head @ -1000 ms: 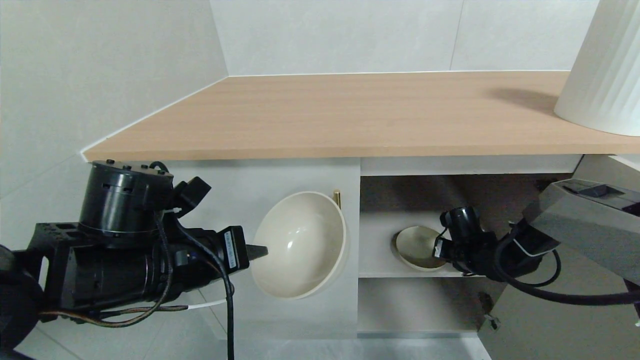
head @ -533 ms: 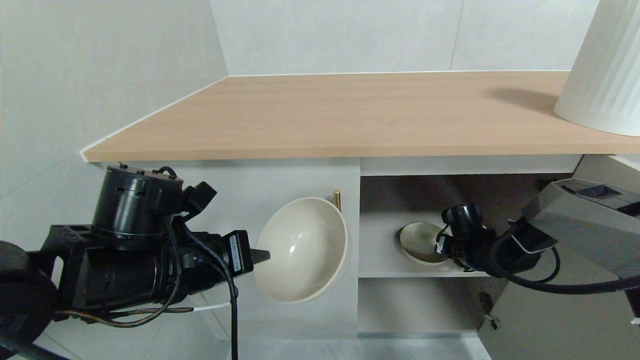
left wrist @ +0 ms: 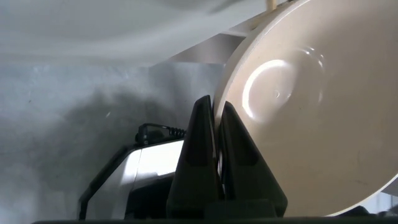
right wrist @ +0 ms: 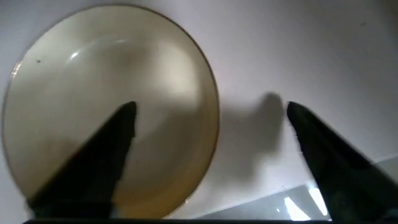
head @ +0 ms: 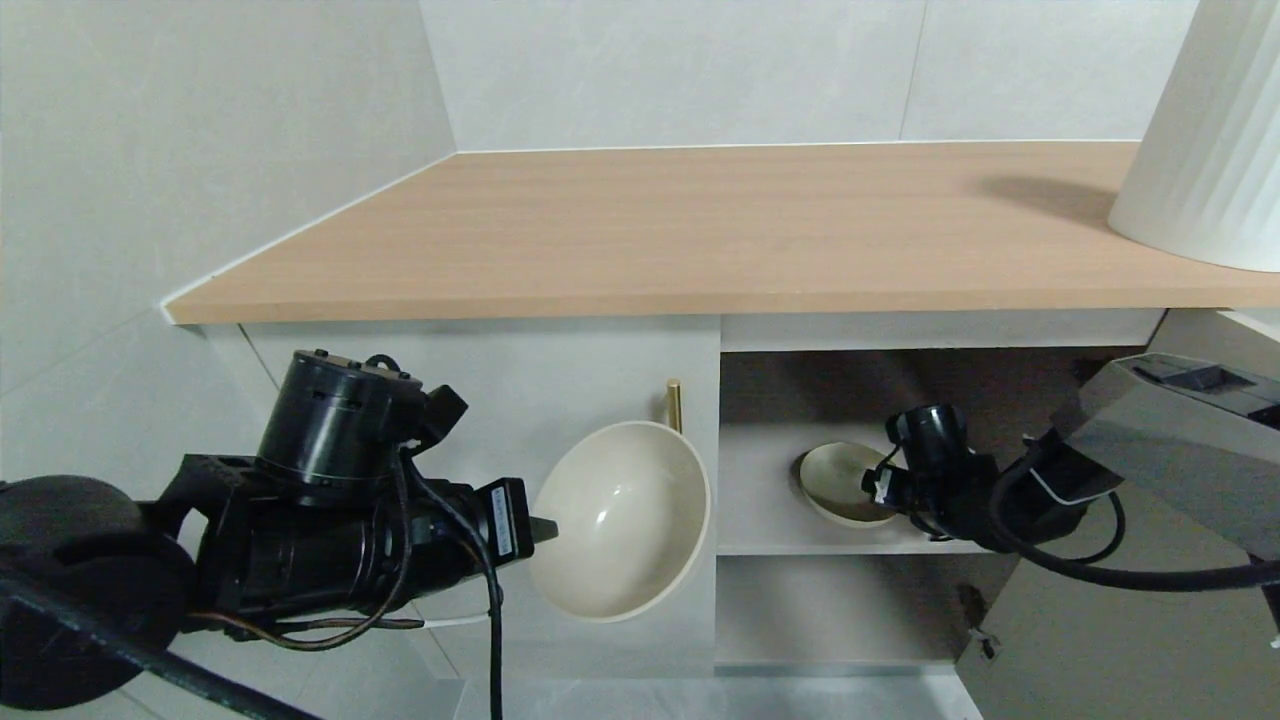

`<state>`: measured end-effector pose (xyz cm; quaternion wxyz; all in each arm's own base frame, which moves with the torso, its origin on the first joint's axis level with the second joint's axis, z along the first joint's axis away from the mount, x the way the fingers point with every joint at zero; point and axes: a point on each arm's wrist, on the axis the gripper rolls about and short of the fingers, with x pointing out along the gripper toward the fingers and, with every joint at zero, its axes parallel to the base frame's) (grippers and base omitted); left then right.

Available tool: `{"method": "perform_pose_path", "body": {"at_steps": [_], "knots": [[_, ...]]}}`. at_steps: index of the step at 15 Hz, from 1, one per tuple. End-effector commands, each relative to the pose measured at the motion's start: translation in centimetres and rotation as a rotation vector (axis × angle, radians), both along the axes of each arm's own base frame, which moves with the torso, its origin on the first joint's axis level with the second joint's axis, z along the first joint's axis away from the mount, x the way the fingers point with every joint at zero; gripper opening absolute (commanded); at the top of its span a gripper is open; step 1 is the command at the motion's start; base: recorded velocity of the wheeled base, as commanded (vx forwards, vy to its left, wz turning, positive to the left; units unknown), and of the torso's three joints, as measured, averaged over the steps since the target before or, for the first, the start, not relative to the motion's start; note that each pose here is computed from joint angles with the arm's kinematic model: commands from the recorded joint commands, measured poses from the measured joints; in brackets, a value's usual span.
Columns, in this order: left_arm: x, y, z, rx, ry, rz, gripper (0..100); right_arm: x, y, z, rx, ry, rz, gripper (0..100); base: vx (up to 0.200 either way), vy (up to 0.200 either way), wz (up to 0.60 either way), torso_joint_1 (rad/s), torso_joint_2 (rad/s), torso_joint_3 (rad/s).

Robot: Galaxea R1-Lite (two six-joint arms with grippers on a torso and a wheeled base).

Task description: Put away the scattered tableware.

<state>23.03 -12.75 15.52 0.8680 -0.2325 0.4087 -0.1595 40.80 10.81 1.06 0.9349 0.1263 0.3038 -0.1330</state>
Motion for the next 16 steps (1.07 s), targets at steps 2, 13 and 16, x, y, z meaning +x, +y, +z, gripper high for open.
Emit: {"method": "perform_pose_path", "body": {"at_steps": [2, 13, 16], "knots": [[0.9, -0.9, -1.6, 0.031, 0.049, -0.006, 0, -2.0, 0.7, 3.4, 0.020, -0.036, 0.048, 100, 0.000, 0.000, 0.00, 0.000, 0.00, 0.000], [0.4, -5.9, -6.8, 0.259, 0.113, -0.016, 0, -16.2, 7.3, 12.2, 0.184, 0.073, 0.701, 100, 0.000, 0.000, 0.00, 0.000, 0.00, 0.000], [0.5, -6.2, -7.6, 0.299, 0.115, -0.005, 0, -18.1, 7.7, 12.2, 0.168, 0.083, 0.807, 100, 0.000, 0.000, 0.00, 0.000, 0.00, 0.000]]}}
